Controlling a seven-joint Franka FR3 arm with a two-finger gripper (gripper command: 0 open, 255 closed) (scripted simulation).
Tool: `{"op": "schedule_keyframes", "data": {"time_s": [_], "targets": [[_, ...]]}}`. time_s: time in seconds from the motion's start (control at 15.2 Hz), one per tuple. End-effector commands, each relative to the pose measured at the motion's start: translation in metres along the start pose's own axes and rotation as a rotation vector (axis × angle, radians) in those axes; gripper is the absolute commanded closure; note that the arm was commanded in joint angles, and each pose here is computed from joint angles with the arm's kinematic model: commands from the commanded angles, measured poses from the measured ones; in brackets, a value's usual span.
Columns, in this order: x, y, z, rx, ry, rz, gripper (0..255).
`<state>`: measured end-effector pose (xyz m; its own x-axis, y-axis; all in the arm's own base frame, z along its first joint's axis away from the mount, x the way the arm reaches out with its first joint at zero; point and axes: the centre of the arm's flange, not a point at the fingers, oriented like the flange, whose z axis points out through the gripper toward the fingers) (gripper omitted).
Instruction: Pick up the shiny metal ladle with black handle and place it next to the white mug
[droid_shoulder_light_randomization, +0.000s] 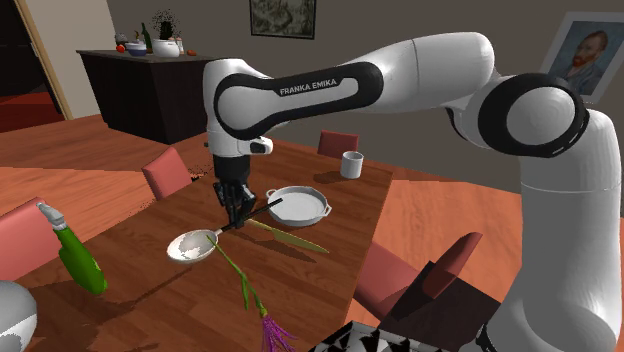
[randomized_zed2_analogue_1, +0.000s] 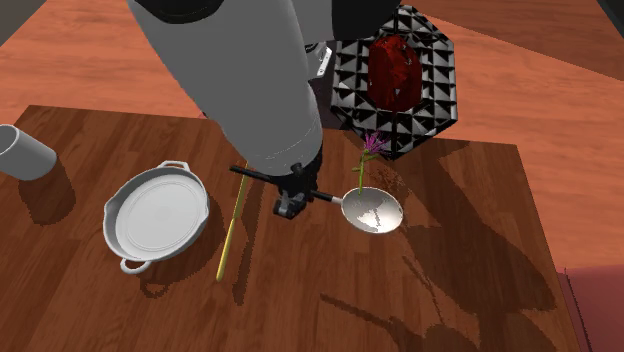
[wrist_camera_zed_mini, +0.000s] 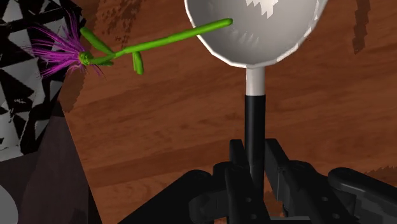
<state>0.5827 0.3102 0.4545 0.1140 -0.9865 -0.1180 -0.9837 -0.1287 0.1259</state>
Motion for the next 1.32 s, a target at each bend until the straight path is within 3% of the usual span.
{"op": "schedule_keyframes", "data": {"time_s": [0.0,1.25], "targets": [[0.024,0.003,-0.003,0.000,0.000,0.000,255],[0.271,0.037,-0.028,0.000,0.000,0.000,255]]}}
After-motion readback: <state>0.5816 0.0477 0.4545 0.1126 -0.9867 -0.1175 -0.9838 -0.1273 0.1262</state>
